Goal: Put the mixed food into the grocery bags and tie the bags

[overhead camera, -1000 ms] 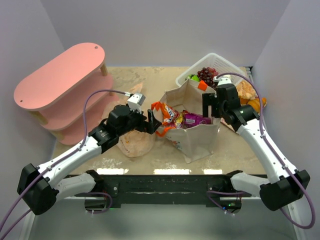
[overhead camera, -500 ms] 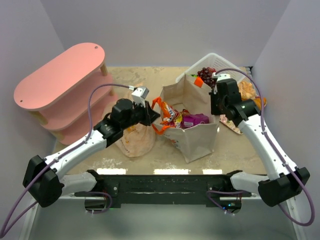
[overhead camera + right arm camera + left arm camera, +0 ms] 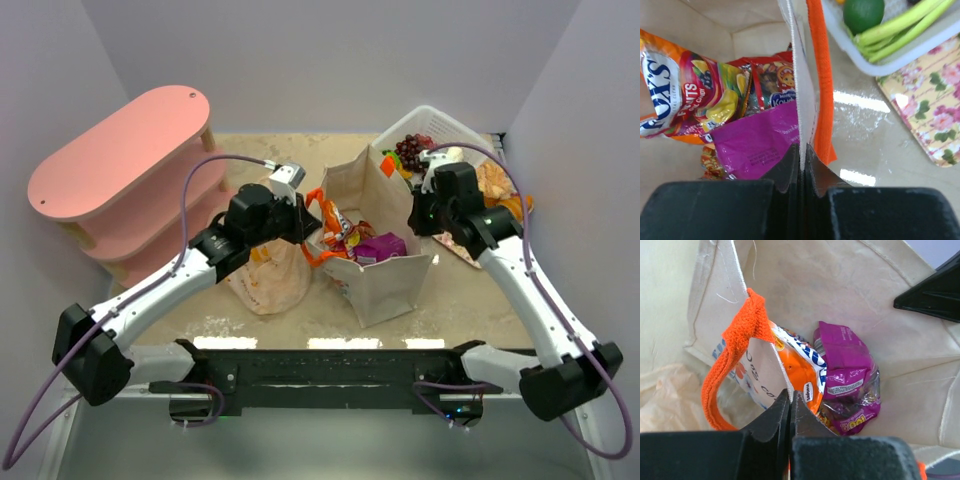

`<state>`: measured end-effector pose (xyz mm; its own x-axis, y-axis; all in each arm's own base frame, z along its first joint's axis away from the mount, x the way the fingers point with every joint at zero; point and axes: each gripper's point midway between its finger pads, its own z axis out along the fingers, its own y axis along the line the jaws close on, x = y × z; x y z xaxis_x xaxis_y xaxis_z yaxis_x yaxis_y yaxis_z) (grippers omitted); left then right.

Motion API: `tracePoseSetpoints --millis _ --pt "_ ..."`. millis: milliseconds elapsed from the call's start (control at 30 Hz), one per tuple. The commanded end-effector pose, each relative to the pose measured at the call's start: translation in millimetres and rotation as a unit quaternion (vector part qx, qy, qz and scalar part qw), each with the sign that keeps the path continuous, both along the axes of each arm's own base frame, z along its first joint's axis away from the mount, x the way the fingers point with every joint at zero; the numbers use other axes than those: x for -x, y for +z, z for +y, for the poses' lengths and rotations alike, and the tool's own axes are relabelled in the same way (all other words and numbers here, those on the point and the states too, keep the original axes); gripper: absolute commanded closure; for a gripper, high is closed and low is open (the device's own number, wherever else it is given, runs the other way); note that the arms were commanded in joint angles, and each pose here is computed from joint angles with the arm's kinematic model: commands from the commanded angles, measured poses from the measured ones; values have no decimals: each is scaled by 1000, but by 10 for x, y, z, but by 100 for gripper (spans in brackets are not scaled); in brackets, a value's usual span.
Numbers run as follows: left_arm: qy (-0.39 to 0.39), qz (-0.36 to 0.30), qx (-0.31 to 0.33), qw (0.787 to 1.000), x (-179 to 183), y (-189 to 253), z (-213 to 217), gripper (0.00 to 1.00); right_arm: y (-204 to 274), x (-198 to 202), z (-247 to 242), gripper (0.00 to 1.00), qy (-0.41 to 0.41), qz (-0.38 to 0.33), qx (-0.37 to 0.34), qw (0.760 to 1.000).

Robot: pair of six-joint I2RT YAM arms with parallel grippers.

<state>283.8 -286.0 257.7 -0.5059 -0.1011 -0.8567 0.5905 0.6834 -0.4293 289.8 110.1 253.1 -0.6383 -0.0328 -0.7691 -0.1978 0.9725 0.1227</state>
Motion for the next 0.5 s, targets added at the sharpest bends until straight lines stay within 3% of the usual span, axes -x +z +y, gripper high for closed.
tracePoseSetpoints --millis 0,233,467 --pt "29 -89 22 995 -258 541 14 100 364 -286 197 100 16 -73 -46 996" --pt "69 -101 -31 992 -398 509 199 100 201 -474 380 100 38 -57 -60 996" --pt "87 -87 -64 990 -806 310 387 100 66 -806 588 100 46 -53 -73 995"
